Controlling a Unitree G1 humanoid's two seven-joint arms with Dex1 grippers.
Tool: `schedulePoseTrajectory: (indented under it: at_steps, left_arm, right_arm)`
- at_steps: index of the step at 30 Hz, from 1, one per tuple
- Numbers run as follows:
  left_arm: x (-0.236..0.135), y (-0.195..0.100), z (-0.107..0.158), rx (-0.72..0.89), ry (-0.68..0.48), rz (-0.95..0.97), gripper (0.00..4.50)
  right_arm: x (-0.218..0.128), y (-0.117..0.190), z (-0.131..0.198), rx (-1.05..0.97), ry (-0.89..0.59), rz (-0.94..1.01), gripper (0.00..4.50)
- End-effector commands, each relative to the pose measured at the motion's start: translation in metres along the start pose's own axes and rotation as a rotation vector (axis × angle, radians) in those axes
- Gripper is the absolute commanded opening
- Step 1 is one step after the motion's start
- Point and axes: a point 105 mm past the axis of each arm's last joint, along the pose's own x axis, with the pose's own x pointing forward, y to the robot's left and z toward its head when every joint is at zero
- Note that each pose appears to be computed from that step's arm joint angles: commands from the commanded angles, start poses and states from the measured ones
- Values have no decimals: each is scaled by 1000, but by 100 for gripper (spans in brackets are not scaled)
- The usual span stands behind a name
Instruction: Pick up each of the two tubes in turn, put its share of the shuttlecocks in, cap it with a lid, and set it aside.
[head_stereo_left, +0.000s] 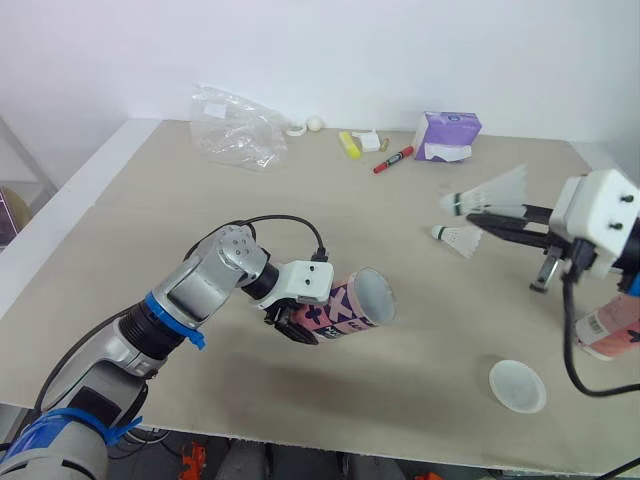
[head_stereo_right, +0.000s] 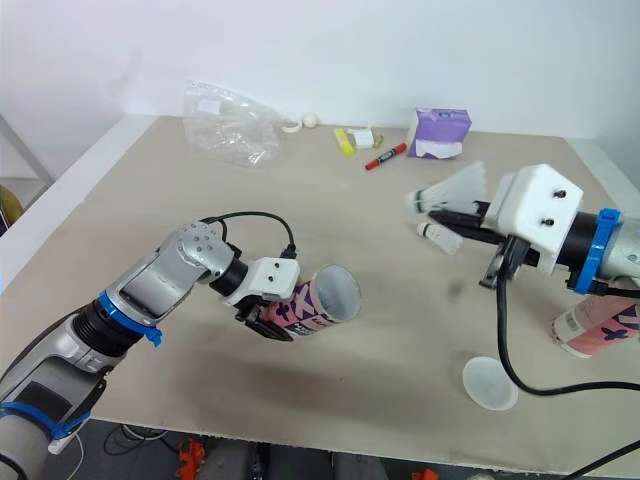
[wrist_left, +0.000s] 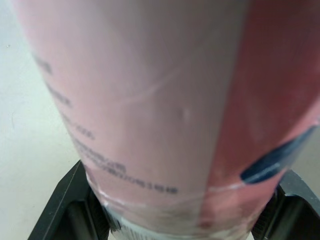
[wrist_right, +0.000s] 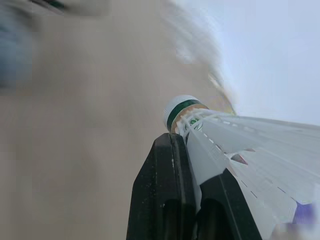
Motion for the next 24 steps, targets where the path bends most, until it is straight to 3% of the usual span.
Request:
schedulePoseTrajectory:
  at_steps: [1, 4, 8, 20, 21, 24]
  left_arm:
    - [6, 0, -12, -35, 41, -6, 284]
    - [6, 1, -12, -37, 40, -6, 284]
    - [7, 2, -10, -39, 36, 0, 284]
    - [6, 0, -13, -51, 37, 13, 284]
    - [6, 0, -13, -52, 37, 15, 284]
    - [6, 0, -13, -54, 38, 16, 284]
  right_arm:
    - [8, 20, 24, -80, -52, 138, 5]
    - [19, 37, 37, -87, -118, 205, 5]
    - [33, 49, 30, -95, -126, 244, 5]
    - [48, 53, 28, -106, -166, 282, 5]
    - [47, 53, 30, -95, -174, 292, 71]
    - [44, 53, 32, -75, -169, 313, 197]
